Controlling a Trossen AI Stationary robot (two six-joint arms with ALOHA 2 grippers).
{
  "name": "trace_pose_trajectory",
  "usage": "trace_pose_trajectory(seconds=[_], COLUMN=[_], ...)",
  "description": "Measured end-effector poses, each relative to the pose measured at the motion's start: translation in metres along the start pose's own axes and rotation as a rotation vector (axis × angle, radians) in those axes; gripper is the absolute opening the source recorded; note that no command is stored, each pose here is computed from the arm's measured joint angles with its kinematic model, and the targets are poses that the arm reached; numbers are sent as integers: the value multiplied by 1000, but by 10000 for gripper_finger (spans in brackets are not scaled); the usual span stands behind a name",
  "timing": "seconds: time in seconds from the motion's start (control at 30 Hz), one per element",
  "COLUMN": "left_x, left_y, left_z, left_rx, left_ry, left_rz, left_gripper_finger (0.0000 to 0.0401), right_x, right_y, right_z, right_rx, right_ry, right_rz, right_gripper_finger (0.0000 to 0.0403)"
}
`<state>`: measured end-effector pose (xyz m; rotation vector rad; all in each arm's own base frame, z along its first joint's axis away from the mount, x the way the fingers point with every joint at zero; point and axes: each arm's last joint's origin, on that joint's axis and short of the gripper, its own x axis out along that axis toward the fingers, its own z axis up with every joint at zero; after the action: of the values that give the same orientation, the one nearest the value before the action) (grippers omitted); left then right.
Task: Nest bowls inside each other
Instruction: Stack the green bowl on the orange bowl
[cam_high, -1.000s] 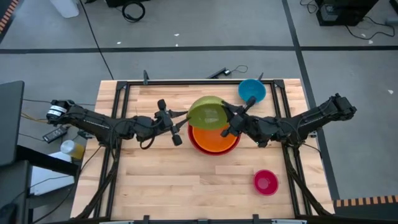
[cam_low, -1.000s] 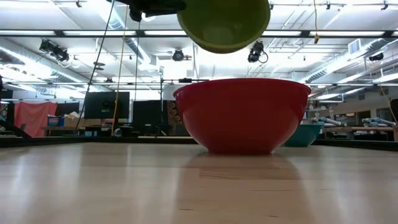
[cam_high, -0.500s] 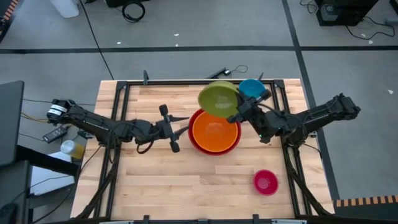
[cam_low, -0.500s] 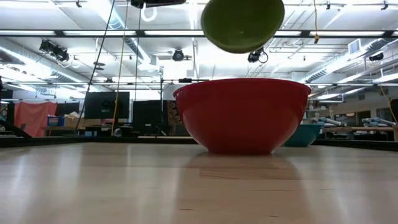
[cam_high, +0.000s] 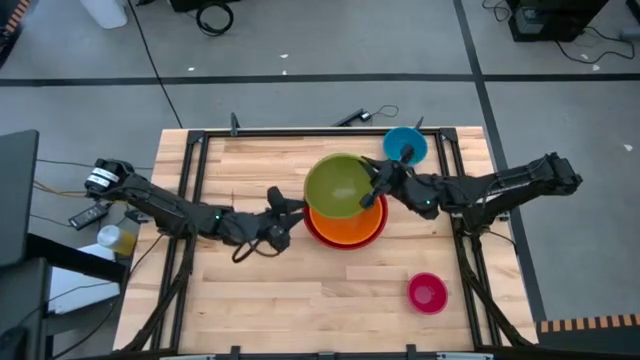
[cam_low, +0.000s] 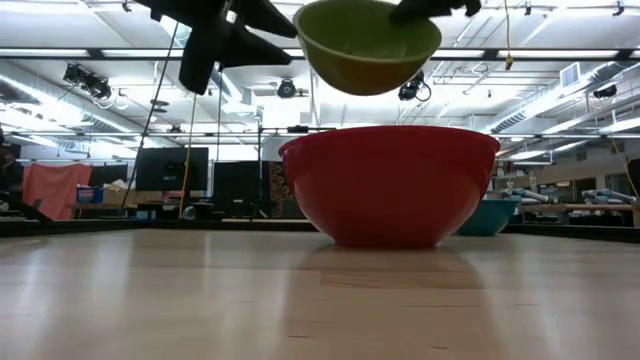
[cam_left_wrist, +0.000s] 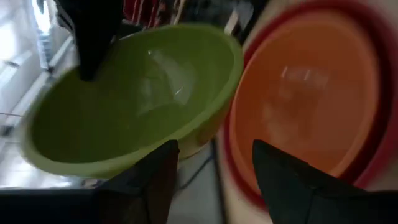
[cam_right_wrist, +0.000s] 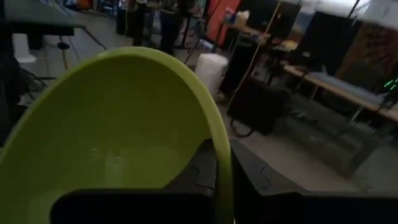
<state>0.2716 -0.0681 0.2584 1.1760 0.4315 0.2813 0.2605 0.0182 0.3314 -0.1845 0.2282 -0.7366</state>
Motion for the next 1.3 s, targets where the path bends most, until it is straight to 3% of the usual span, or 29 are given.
trace_pose_trajectory(seconds=[0.13,0.3,0.53,0.67,0.87,1.0,1.17,1.3], left_x=[-5,-5,4,15,42,50,48,48], left_y=[-3,1,10,6,10,21,22,9], left_z=[4,9,17,9,-2,9,26,33], left_rx=[222,390,348,381,322,231,119,61], left_ry=[80,19,-26,32,149,113,1,11], left_rz=[39,63,53,-29,-90,-85,-226,-336], left_gripper_finger=[203,194,188,188,170,137,105,96], right_x=[13,30,47,50,50,50,62,72], right_y=[-9,-22,-29,-34,-46,-57,-55,-41], right_z=[-6,-13,-25,-26,-5,6,-12,-33], right_rx=[106,208,260,259,240,274,309,291], right_ry=[50,126,222,256,382,514,704,788], right_rz=[97,208,269,274,291,311,404,403], right_gripper_finger=[23,23,23,24,24,24,24,26])
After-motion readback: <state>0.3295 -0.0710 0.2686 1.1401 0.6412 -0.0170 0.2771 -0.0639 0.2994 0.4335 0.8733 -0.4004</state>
